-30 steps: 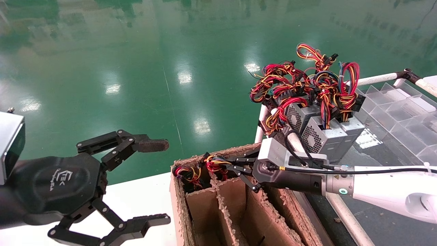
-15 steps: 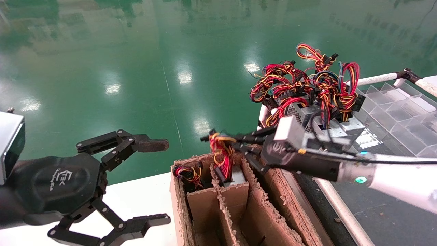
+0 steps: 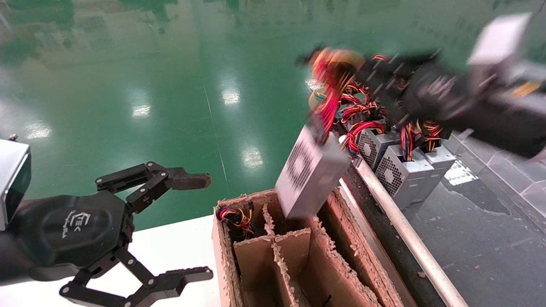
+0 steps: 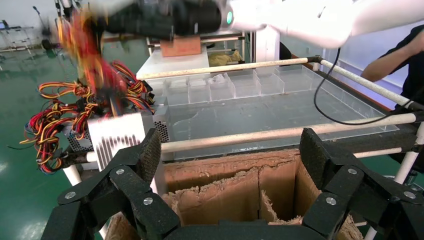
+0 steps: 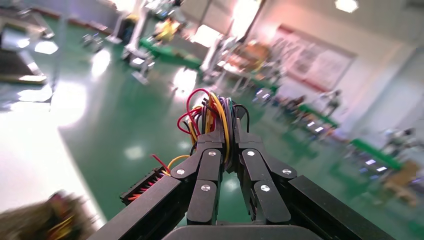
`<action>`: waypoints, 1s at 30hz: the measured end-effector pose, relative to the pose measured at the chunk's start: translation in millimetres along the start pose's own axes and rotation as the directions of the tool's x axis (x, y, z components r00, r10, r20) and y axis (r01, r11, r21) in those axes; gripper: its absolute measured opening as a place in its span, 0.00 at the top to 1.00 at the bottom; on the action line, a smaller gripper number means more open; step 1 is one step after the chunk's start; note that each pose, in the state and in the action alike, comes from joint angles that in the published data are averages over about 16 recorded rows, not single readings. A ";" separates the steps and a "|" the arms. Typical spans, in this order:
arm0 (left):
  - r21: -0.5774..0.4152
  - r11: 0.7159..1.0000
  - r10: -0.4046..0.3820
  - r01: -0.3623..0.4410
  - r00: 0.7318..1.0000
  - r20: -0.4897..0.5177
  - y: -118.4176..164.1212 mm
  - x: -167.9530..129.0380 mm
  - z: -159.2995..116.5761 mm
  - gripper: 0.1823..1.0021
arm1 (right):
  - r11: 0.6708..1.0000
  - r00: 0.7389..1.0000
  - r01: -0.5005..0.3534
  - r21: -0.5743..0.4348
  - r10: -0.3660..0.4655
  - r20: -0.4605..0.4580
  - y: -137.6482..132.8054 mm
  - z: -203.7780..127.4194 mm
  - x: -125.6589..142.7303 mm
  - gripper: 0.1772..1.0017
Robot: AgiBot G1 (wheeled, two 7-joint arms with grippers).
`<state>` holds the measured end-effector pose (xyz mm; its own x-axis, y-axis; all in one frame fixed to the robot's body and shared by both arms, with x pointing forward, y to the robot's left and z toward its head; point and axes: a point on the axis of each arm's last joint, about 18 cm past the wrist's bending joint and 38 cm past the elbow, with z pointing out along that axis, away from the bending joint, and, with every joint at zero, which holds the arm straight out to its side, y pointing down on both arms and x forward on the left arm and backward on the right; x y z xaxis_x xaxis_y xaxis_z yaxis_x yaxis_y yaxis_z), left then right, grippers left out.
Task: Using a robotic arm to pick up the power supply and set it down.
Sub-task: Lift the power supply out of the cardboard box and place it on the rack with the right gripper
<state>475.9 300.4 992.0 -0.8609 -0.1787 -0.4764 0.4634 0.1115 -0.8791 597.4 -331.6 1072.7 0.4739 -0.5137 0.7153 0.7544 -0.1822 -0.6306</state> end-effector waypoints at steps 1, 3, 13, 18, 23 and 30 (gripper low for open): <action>0.000 1.000 0.000 0.000 1.000 0.000 0.0 0.0 0.0 0.00 | 1.000 1.000 0.012 0.007 -0.011 -0.023 -7.4 -6.1 7.7 0.95; 0.000 1.000 0.000 0.000 1.000 0.000 0.0 0.0 0.0 0.00 | 0.999 0.997 0.034 0.018 -0.033 -0.071 -21.7 -19.2 23.0 0.95; 0.000 1.000 0.000 0.000 1.000 0.000 0.0 0.0 0.0 0.00 | 0.986 0.924 0.164 -0.010 -0.157 -0.347 -73.7 -96.5 90.0 0.95; 0.000 1.000 0.000 0.000 1.000 0.000 0.0 0.0 0.0 0.00 | 0.977 0.862 0.195 -0.082 -0.211 -0.462 -79.4 -141.5 110.2 0.95; 0.000 1.000 0.000 0.000 1.000 0.000 0.0 0.0 0.0 0.00 | 0.968 0.814 0.177 -0.177 -0.245 -0.527 -65.4 -181.3 116.9 0.95; 0.000 1.000 0.000 0.000 1.000 0.000 0.0 0.0 0.0 0.00 | 0.952 0.800 0.091 -0.293 -0.245 -0.547 -25.1 -217.1 106.7 0.95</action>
<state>475.9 300.4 992.0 -0.8609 -0.1787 -0.4764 0.4634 0.1115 -0.8791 530.4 -563.8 1099.4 -0.0546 -0.8252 0.5621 0.6283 -0.4659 -0.6230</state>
